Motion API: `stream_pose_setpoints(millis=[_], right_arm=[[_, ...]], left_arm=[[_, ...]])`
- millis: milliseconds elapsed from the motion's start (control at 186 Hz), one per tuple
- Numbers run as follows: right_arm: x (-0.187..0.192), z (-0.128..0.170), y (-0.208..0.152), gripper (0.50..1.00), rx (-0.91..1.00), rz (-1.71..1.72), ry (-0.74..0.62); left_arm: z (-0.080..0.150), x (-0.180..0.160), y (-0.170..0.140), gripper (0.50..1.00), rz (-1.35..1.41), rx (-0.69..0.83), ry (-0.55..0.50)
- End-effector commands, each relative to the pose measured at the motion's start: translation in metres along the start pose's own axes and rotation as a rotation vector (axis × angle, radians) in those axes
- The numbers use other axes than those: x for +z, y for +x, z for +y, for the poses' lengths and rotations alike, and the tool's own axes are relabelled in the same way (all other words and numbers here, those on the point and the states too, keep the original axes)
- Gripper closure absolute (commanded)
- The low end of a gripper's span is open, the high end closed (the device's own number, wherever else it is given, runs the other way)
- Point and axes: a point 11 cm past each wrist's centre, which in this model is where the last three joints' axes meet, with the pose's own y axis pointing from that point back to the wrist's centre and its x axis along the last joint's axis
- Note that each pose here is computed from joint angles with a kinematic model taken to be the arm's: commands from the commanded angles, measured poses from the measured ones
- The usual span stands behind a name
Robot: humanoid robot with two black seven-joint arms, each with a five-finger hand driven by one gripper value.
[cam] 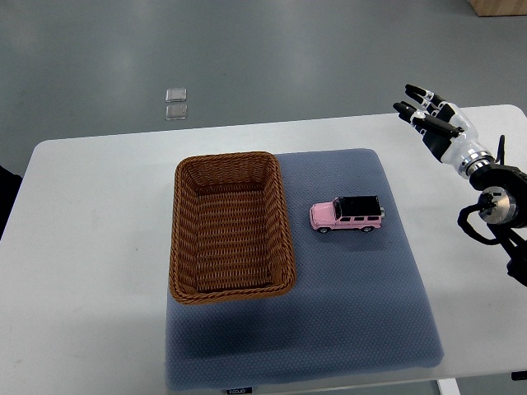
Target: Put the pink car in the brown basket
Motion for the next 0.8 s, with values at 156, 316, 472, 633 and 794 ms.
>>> stream_pose_setpoints(millis=[156,316,472,633,794], right_arm=[[0.0,0.0,-0.002,0.589,-0.016,0.018,-0.006],[0.0,0.0,-0.004,0.591,-0.045,0.031,-0.01],[-0.002,-0.001,-0.006,0.589,-0.059,0.069,-0.012],[-0.007,0.0,-0.005,0.591,-0.076,0.135,-0.011],[-0.023,0.0,-0.006,0.591,-0.145,0.246,0.0]], left_arm=[[0.0,0.0,0.001,0.5,0.001,0.001,0.0],[0.0,0.0,0.0,0.5,-0.001,0.001,0.0],[0.0,0.0,0.001,0.5,0.001,0.001,0.0],[0.0,0.0,0.001,0.5,0.001,0.001,0.0],[0.0,0.0,0.0,0.5,0.001,0.0,0.0]])
